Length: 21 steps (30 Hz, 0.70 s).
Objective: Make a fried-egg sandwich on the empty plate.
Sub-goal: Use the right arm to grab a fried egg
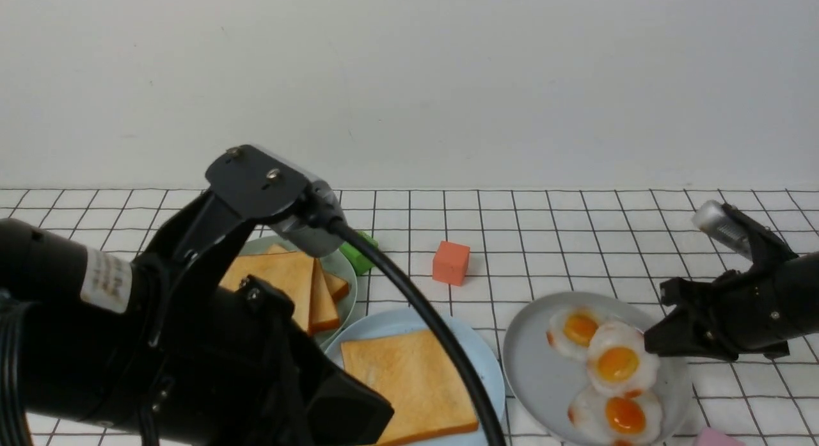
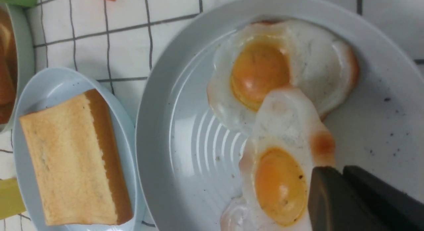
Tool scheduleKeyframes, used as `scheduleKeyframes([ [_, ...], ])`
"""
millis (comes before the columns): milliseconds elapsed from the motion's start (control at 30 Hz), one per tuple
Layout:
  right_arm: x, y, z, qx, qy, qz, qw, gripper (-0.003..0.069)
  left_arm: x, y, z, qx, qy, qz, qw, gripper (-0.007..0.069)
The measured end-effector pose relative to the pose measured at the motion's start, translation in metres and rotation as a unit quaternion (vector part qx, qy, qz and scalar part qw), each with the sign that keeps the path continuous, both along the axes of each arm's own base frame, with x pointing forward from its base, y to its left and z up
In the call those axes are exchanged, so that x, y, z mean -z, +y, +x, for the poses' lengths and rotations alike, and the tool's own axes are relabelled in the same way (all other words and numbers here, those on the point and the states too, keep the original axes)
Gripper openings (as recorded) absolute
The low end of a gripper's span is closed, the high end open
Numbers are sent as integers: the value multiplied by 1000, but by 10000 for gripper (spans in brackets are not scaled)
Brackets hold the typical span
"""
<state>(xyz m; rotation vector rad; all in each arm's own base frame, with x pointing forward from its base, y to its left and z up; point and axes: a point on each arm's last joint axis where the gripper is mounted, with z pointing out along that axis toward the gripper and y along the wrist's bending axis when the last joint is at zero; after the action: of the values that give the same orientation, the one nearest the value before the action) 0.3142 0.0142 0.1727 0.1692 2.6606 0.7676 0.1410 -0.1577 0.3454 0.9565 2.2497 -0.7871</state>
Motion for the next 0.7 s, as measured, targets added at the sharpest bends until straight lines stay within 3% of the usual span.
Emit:
scheduleKeyframes([
  [700,-5,4,1,0,-11,33,999,26,2,2,-2,8,2,16,1000,-13],
])
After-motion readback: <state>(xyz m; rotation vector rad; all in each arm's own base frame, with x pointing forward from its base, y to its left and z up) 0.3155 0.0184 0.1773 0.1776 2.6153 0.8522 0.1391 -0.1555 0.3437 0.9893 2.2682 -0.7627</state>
